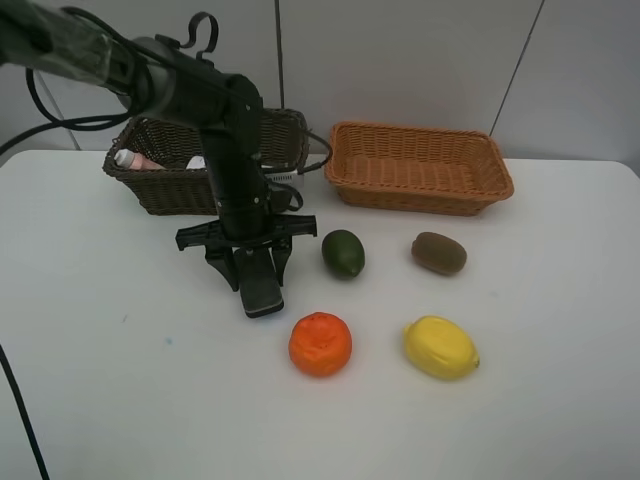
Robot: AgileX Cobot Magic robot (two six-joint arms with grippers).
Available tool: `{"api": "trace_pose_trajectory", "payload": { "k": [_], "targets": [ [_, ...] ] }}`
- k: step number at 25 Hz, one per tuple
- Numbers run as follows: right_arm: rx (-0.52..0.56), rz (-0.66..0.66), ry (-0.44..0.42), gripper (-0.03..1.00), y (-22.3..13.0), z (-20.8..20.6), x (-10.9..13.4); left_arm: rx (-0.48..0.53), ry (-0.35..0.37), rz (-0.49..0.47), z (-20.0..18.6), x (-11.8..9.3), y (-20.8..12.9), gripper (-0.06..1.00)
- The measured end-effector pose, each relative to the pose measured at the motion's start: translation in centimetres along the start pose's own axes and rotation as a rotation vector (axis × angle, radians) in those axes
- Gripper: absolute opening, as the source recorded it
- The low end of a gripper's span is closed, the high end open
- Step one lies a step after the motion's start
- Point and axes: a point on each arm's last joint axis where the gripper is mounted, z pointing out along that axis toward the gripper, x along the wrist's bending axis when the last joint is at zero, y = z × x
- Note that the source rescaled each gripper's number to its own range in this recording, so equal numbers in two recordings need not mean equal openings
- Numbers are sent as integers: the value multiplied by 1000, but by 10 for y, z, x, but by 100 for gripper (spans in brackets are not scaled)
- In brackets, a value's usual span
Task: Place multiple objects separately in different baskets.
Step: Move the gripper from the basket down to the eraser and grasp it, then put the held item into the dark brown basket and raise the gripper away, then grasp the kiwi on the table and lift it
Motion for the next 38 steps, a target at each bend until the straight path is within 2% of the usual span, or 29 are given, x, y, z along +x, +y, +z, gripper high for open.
{"api": "trace_pose_trajectory", "payload": {
  "k": [4,8,12,16,18,20,23,26,29,33,38],
  "targets": [
    [0,0,0,99,0,0,0,-202,-138,109,-71,-20,11,63],
    [0,0,0,99,0,0,0,-406,-229,162,-118,-23,39,63],
    [0,0,0,99,0,0,0,-591,-212,157,-139,5,76,63],
    [0,0,0,99,0,0,0,-676,-113,129,-134,44,106,63],
    [0,0,0,99,0,0,0,-679,-69,112,-126,61,117,68],
    [0,0,0,99,0,0,0,-665,-51,89,-116,73,124,83],
    [0,0,0,99,0,0,0,-653,-60,75,-112,74,126,92],
    [0,0,0,99,0,0,0,-644,-76,63,-125,70,126,94],
    [0,0,0,99,0,0,0,-593,-56,86,-145,67,123,94],
    [0,0,0,99,0,0,0,-440,11,109,-166,70,109,94],
    [0,0,0,99,0,0,0,-380,88,141,-170,86,99,94]
  ]
}}
